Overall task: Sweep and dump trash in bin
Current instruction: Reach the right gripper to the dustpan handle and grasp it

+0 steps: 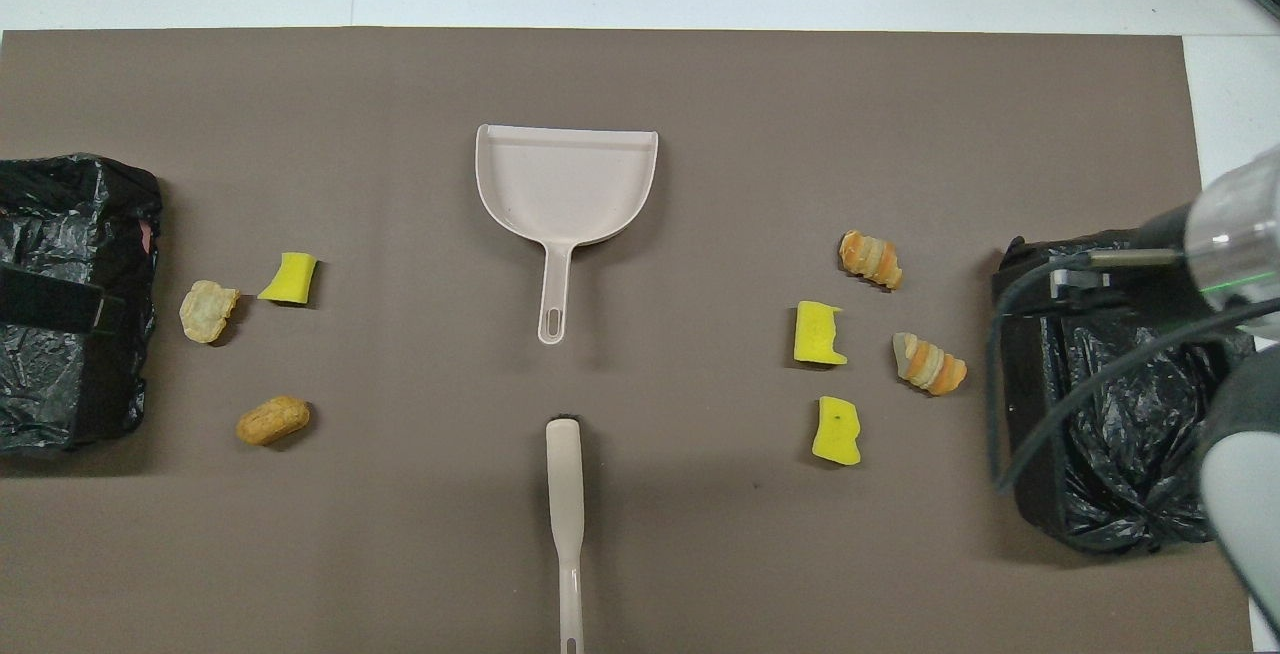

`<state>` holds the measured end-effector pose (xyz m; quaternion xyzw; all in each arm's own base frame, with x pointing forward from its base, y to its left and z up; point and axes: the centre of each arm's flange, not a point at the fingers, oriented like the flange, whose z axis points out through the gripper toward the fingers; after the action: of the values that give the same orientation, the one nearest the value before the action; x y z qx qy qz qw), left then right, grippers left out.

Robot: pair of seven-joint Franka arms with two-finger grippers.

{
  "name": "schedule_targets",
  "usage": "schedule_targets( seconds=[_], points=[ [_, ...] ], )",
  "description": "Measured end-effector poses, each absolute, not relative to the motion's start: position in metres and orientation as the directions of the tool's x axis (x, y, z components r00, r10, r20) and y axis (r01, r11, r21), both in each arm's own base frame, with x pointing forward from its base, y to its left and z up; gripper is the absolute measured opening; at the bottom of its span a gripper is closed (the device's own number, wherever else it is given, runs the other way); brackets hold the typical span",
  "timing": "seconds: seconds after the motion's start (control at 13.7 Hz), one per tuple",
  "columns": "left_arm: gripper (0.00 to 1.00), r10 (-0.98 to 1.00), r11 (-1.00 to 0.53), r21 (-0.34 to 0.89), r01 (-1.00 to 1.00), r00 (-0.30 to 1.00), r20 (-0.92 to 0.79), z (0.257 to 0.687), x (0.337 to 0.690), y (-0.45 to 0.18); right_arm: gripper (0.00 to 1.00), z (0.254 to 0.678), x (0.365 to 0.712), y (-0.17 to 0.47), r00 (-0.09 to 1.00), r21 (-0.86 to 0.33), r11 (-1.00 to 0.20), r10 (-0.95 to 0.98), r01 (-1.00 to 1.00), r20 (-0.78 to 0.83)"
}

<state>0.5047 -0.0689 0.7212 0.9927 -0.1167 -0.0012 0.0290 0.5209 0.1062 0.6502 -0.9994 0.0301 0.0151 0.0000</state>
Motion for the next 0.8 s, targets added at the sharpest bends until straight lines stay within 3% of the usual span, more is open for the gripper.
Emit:
schedule_targets(
  seconds=[0.36,0.8],
  points=[
    [1.00,-0.232,-0.971,0.058,-0.232,0.973,0.005,0.721,0.505,-0.069,1.00,0.625,0.505,0.225,0.997,-0.019,-0.997,-0.070,-0.070,0.023],
    [1.00,-0.139,-0.989,0.059,-0.136,0.989,-0.045,0.711,0.498,-0.069,1.00,0.543,0.589,0.296,0.985,-0.019,-0.991,-0.130,-0.129,0.111]
  ],
)
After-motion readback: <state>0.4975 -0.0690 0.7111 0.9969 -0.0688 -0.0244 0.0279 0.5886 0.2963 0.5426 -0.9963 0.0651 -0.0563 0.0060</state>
